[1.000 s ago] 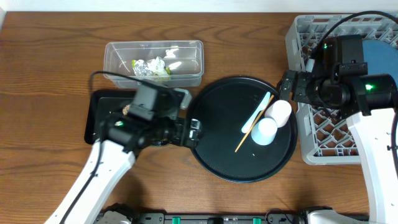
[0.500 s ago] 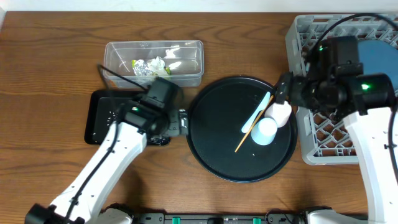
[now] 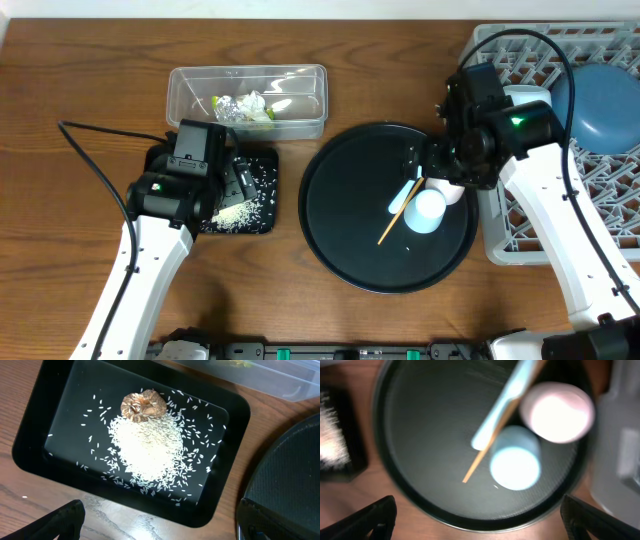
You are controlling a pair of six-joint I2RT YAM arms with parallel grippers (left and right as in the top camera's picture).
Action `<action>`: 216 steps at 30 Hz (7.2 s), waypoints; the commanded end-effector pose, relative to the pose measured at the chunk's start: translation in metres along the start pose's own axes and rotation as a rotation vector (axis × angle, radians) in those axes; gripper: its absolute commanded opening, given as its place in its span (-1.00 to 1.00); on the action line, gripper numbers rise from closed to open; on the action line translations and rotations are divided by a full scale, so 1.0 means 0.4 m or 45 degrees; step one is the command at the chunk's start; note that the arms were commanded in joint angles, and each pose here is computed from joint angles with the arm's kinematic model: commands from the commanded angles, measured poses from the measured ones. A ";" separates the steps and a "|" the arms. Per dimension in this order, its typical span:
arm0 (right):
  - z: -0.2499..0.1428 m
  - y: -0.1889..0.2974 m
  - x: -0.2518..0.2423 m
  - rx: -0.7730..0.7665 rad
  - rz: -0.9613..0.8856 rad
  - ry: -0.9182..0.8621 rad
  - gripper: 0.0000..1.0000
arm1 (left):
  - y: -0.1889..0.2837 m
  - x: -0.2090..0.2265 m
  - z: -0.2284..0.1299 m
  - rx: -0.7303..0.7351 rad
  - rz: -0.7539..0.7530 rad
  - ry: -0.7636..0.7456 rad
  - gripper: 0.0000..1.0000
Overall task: Sort waste into correct bins and load items into the dishwasher rack
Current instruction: 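Swing the left gripper over the round tray toward the light-blue cup, then lower the left gripper down onto the light-blue cup, then close the left gripper around the light-blue cup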
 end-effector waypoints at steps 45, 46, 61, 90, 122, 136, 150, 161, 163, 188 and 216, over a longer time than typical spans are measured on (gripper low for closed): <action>0.236 0.168 -0.372 -0.273 0.016 -0.809 0.99 | -0.004 -0.775 -0.161 -0.339 -0.833 -1.005 0.96; 0.236 0.168 -0.372 -0.273 0.016 -0.809 0.99 | 0.000 -0.785 -0.163 -0.348 -0.841 -1.017 0.92; 0.236 0.168 -0.372 -0.273 0.016 -0.809 0.98 | 0.100 -0.837 -0.160 -0.183 -0.789 -1.338 0.96; 0.236 0.168 -0.371 -0.273 0.017 -0.809 0.98 | -0.063 -0.951 -0.230 -0.046 -0.742 -1.517 0.96; 0.236 0.168 -0.371 -0.273 0.017 -0.809 0.99 | -0.131 -0.941 -0.241 0.010 -0.707 -1.511 0.87; 0.236 0.168 -0.371 -0.273 0.017 -0.809 0.98 | -0.140 -0.939 -0.248 0.024 -0.702 -1.514 0.73; 0.236 0.168 -0.371 -0.272 0.017 -0.809 0.98 | -0.169 -0.934 -0.264 0.061 -0.685 -1.521 0.65; 0.236 0.168 -0.371 -0.273 0.017 -0.809 0.99 | -0.159 -0.936 -0.253 0.037 -0.683 -1.518 0.66; 0.236 0.168 -0.371 -0.272 0.017 -0.809 0.99 | -0.150 -0.937 -0.249 0.027 -0.688 -1.516 0.65; 0.236 0.168 -0.371 -0.273 0.017 -0.809 0.99 | -0.145 -0.941 -0.238 0.006 -0.696 -1.506 0.18; 0.236 0.168 -0.370 -0.272 0.017 -0.808 0.99 | -0.136 -0.968 -0.224 -0.053 -0.734 -1.488 0.73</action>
Point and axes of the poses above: each gripper's point midway between its finger pads, its own y axis back along the fingers, its own x axis along the line the jaws close on, z = x × y, the point moved 1 cm from there along y, back along the fingers, and after that the axes turned 11 degrees about -y, right-handed, at the moved point
